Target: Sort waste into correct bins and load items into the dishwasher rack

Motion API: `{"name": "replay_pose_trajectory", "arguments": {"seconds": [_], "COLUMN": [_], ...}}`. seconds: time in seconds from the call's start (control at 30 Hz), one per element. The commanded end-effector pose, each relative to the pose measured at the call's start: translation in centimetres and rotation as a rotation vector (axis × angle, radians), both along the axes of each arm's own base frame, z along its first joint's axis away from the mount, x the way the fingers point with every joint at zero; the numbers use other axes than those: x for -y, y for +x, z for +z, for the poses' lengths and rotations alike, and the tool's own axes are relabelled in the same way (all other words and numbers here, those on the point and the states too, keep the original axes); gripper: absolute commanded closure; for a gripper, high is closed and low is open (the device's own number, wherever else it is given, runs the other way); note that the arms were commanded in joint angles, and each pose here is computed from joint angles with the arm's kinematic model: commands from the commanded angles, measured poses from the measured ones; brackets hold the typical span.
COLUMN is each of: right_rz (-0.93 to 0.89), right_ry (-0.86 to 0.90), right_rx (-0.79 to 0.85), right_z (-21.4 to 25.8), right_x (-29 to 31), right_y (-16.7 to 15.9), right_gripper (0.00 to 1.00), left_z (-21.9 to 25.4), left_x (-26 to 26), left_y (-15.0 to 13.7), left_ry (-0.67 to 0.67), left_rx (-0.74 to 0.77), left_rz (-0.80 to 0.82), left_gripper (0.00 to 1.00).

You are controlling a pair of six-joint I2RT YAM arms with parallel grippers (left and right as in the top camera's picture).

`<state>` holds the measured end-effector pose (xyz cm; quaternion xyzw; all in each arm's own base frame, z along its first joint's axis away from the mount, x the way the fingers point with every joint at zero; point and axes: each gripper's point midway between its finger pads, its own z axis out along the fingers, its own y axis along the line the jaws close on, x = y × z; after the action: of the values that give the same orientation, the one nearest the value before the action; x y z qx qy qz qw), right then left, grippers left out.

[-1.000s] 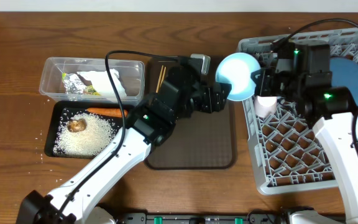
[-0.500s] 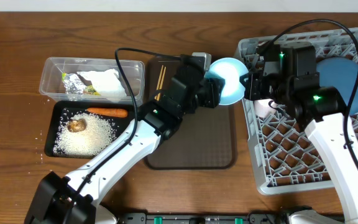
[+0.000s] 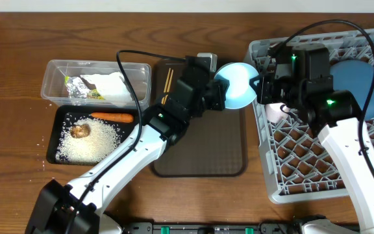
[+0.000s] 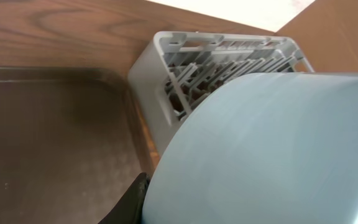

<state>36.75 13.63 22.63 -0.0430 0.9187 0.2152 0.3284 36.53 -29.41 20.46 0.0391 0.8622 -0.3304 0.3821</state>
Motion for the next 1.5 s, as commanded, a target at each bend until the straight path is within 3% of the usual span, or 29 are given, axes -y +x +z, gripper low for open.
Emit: {"name": "replay_pose_trajectory", "arguments": {"seconds": [0.0, 0.2, 0.3, 0.47, 0.53, 0.6, 0.97, 1.1, 1.47], "right_rz": [0.02, 0.088, 0.134, 0.21, 0.245, 0.249, 0.264, 0.296, 0.451], "right_ry": [0.025, 0.079, 0.101, 0.165, 0.18, 0.184, 0.178, 0.202, 0.339], "right_rx": [0.04, 0.121, 0.129, 0.068, 0.061, 0.065, 0.113, 0.097, 0.111], "right_z": [1.3, 3.9, 4.6, 4.4, 4.4, 4.5, 4.7, 4.4, 6.5], "right_x": [-0.7, -1.8, -2.4, -3.6, -4.1, -4.2, -4.5, -5.3, -7.6], "right_y": [0.2, -0.3, -1.2, -2.9, -3.4, -3.4, -2.2, -2.3, -4.2], "right_gripper": [0.6, 0.17, 0.1, 0.14, 0.22, 0.26, 0.28, 0.48, 0.42], "left_z": [1.9, 3.1, 4.4, 5.5, 5.8, 5.8, 5.4, 5.6, 6.7], "left_x": [-0.6, -1.6, -1.5, -2.1, -2.4, -2.5, -2.4, -2.0, -4.6], "left_y": [0.1, -0.5, -1.3, -2.2, -2.5, -2.6, -3.2, -3.9, -2.9], "left_ry": [-0.007, -0.011, -0.07, -0.204, -0.24, -0.249, -0.247, -0.271, -0.38], "left_rx": [0.041, 0.045, 0.041, -0.055, -0.081, -0.086, -0.12, -0.137, -0.206], "left_rz": [0.012, -0.022, -0.106, -0.192, -0.221, -0.234, -0.25, -0.297, -0.281], "left_gripper": [0.94, 0.94, 0.94, 0.94, 0.94, 0.94, 0.94, 0.94, 0.94]}}
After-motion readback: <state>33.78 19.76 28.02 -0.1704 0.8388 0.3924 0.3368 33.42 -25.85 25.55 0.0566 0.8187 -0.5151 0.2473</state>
